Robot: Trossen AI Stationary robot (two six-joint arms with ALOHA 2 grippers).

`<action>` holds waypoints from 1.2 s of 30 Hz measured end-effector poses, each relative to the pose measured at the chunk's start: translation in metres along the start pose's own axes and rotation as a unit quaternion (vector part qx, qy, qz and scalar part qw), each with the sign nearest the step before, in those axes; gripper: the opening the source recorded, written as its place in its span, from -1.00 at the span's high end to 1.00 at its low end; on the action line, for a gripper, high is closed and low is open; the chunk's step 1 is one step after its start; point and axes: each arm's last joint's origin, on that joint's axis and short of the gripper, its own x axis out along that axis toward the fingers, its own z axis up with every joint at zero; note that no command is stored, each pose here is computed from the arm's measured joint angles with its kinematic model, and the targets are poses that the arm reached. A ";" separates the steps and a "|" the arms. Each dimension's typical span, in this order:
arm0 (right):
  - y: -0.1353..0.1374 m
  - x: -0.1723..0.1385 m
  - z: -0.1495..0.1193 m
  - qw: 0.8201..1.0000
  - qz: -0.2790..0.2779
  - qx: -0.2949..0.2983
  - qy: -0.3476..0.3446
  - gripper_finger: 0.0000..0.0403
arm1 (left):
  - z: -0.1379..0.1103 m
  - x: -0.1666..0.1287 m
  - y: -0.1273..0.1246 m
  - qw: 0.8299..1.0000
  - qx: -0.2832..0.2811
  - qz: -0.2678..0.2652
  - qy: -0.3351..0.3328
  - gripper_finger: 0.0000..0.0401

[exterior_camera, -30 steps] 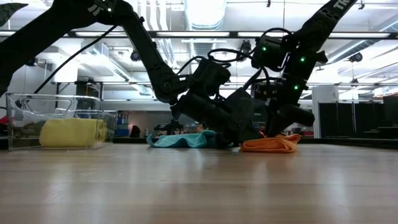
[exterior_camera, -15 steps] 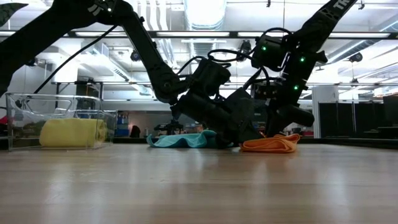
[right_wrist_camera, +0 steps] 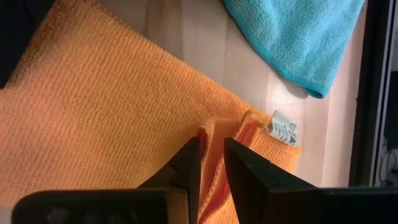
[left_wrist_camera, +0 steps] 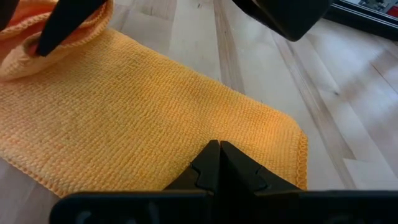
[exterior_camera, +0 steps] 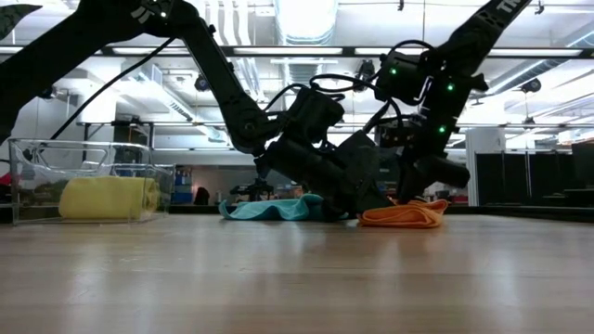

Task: Roll microfiber towels into tight, uniform cylinder then place into a basket
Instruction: Roll the orange microfiber towel

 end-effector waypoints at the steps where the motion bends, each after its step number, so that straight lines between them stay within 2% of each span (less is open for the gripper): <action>1: 0.000 0.000 0.000 1.000 0.001 -0.001 0.002 0.68 | 0.000 0.000 0.000 1.000 0.000 0.000 0.000 1.00; 19: 0.000 -0.001 0.001 1.000 0.014 0.010 0.001 0.70 | 0.000 0.000 0.000 1.000 0.000 0.000 0.000 1.00; 25: 0.004 0.009 0.001 1.000 0.025 0.003 0.012 0.70 | 0.000 0.000 0.000 1.000 0.000 0.000 0.000 1.00; 29: 0.005 0.018 0.002 1.000 0.006 0.001 0.023 0.71 | 0.000 0.000 0.000 1.000 -0.001 0.000 0.000 1.00; 36: 0.002 0.010 0.003 1.000 -0.005 0.006 0.008 0.82 | 0.000 0.000 0.000 1.000 -0.001 0.000 0.000 1.00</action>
